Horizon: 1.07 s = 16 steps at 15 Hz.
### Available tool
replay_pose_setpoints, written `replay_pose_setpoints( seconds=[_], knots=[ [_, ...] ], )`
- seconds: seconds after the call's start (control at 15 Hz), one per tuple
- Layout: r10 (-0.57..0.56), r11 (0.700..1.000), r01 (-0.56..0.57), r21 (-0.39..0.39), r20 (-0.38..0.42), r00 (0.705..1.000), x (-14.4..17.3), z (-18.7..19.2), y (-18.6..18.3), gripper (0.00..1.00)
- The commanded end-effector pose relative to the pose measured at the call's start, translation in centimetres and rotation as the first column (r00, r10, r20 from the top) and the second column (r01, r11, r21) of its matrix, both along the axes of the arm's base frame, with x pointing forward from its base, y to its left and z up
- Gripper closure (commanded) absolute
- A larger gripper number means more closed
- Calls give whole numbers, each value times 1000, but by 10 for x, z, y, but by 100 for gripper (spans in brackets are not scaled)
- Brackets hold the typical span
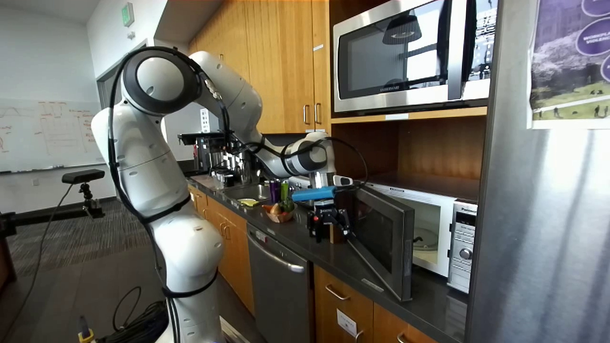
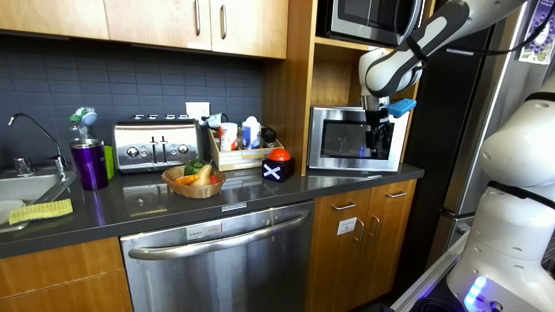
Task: Remove the pear from the basket
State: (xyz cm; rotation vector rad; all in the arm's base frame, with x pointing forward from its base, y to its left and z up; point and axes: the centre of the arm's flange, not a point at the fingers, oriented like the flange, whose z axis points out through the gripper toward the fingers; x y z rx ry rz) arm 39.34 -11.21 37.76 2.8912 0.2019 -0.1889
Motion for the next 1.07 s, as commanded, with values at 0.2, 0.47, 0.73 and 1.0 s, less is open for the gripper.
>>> replay_pose_setpoints(
  seconds=[0.2,0.47,0.73,1.0],
  knots=[
    [120,993,-120,-18,-33,992,-32,10,71,0],
    [230,973,-231,-18,-59,972,-42,13,112,0],
    [339,941,-339,19,-33,940,-34,24,149,0],
    [396,917,-395,58,-5,918,-23,30,179,0]
  ],
)
